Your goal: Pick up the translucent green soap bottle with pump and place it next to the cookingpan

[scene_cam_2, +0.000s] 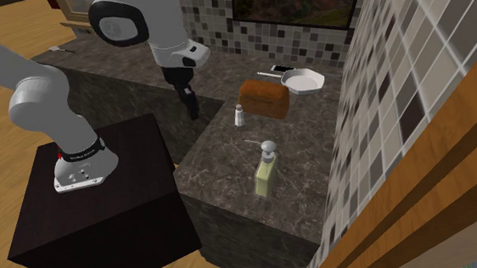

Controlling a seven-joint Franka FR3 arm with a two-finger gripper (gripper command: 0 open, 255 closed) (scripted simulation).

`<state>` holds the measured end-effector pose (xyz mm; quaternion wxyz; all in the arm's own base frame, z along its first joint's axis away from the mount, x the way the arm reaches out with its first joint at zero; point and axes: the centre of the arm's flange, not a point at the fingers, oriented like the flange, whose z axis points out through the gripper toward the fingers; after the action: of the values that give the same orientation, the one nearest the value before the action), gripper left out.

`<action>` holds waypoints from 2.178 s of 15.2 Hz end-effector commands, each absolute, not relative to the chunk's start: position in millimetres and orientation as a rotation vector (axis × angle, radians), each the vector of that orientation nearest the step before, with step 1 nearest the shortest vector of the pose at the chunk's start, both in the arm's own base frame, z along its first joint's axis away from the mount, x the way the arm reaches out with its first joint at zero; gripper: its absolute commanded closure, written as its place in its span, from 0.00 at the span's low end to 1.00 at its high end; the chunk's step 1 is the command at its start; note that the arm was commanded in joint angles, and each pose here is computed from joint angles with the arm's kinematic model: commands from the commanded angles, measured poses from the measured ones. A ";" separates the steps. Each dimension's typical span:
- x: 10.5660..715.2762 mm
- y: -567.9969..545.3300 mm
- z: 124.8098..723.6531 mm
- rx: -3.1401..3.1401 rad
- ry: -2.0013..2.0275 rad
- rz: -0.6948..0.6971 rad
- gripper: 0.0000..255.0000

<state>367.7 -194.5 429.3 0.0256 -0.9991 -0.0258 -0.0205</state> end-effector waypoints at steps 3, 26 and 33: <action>386.9 -234.4 394.5 -3.078 -0.131 -0.096 0.00; 501.2 -388.6 218.3 -3.002 -0.356 -0.238 0.00; 503.9 -386.2 199.8 -3.002 -0.356 -0.238 0.00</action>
<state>503.9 -386.2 200.2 0.0548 -0.9885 -0.1174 -0.0781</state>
